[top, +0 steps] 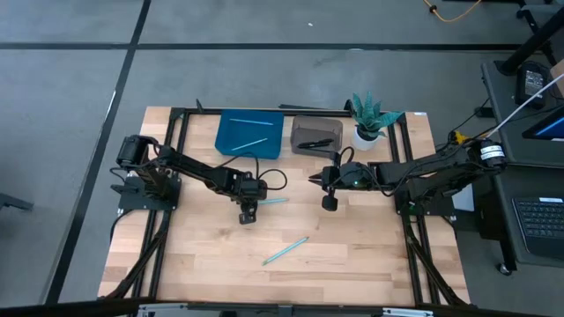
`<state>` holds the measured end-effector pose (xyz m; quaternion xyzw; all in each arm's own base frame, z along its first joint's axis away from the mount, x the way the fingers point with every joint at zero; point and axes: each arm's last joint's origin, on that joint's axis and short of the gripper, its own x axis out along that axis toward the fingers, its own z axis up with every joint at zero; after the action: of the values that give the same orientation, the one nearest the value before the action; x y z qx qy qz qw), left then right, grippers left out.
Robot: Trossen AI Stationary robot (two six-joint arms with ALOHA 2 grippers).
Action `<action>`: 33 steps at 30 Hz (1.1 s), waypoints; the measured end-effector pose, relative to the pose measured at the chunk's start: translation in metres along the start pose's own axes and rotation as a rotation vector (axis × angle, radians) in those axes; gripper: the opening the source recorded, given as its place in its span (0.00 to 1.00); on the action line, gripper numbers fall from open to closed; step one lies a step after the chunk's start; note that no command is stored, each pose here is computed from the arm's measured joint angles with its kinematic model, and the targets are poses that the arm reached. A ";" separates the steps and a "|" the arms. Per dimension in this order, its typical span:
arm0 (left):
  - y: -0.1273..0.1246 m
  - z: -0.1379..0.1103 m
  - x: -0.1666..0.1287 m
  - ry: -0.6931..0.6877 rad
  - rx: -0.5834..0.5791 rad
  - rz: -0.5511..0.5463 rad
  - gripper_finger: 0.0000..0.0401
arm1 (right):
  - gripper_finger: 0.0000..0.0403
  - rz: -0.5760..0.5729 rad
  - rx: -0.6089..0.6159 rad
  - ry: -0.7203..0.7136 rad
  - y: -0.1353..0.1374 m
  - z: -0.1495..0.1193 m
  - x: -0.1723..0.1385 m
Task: Sort pens & pencils
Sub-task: Put the light green pencil into the blue bin
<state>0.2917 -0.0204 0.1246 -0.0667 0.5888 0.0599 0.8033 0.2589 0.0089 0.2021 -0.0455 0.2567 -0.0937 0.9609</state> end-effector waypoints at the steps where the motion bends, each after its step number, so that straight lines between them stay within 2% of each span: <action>1: 0.000 0.000 0.000 0.000 0.012 0.000 0.05 | 0.09 0.000 0.000 0.000 0.000 0.000 0.000; 7: -0.001 0.002 -0.001 0.001 0.049 -0.003 0.04 | 0.09 0.000 0.000 0.000 0.000 0.000 0.000; 23: -0.007 0.030 -0.026 0.018 0.157 0.000 0.04 | 0.09 0.000 -0.001 0.013 0.000 -0.001 0.000; 33: 0.007 0.041 -0.055 0.075 0.190 0.188 0.04 | 0.09 0.000 -0.001 0.027 0.000 -0.003 0.000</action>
<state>0.3128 -0.0073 0.1893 0.0631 0.6252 0.0764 0.7741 0.2576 0.0088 0.1998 -0.0446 0.2697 -0.0941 0.9573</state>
